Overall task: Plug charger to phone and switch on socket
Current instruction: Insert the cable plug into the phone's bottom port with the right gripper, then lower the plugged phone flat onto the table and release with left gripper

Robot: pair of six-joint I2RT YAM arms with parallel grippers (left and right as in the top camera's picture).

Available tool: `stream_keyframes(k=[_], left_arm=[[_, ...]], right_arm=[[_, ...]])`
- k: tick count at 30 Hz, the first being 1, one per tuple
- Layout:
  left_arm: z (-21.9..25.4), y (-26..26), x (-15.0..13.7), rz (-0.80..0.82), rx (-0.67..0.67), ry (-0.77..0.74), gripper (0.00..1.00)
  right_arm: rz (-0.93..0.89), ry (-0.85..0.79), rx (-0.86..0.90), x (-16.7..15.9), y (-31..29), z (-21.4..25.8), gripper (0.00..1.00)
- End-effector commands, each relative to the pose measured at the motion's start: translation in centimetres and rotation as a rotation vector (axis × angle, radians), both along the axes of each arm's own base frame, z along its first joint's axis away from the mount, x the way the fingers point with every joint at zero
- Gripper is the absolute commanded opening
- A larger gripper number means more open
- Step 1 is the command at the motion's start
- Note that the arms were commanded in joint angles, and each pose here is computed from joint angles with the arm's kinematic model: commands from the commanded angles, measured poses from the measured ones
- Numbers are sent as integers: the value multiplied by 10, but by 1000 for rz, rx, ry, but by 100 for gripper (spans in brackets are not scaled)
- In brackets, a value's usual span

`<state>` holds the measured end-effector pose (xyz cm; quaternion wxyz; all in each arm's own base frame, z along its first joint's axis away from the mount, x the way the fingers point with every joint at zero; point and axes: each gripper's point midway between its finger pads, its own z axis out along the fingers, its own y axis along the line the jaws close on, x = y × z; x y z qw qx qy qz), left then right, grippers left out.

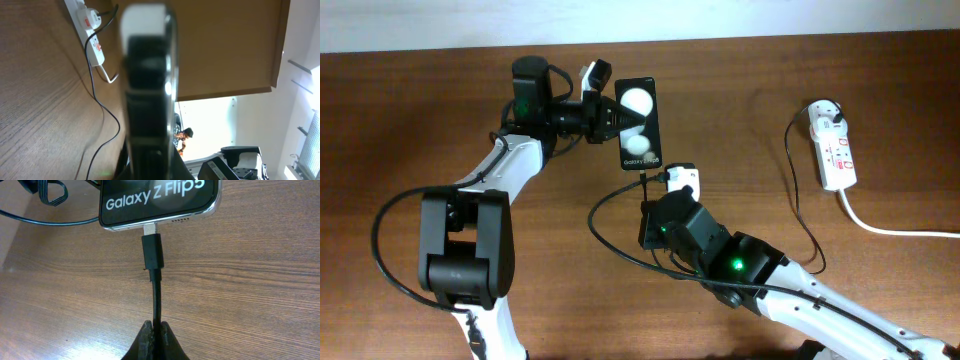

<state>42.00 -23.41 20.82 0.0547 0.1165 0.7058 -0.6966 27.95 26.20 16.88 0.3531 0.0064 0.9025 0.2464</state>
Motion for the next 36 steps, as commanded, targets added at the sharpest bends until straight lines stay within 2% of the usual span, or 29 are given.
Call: stream_keyframes(k=[1, 10, 13, 16, 17, 20, 24, 25, 33, 34, 35, 36], left_arm=[[11, -1, -8, -54, -26, -50, 0], [12, -2, -10, -67, -30, -49, 0], [12, 0, -9, -62, -29, -48, 0], [12, -1, -9, -63, -30, -48, 0], [12, -1, -9, -63, -30, -48, 0], [12, -2, -10, -67, -30, -48, 0], [12, -2, -11, -68, -30, -48, 0], [12, -2, -11, -68, -30, -48, 0], [7, -4, -14, -73, -26, -11, 0], [7, -3, -14, -72, -27, -19, 0], [7, -3, -14, -72, -29, -34, 0], [7, -2, -12, -68, -33, -74, 0]], right_arm=[[-23, -29, -13, 5, -3, 2, 4], [2, -109, -26, 13, 1, 14, 6], [17, -101, -18, 11, 3, 13, 23], [1, -106, -30, 13, 1, 12, 29], [-5, -105, -38, 14, 1, 10, 29], [-17, -123, -30, 19, 2, 11, 17], [-36, -142, -31, 23, 0, 15, 10], [-38, -152, -20, 24, 2, 18, 4], [-79, -218, 49, 41, 0, 38, 4], [-77, -212, 45, 40, 0, 36, 9], [-67, -203, 43, 38, -1, 36, 18], [-46, -196, 57, 33, 1, 39, 33]])
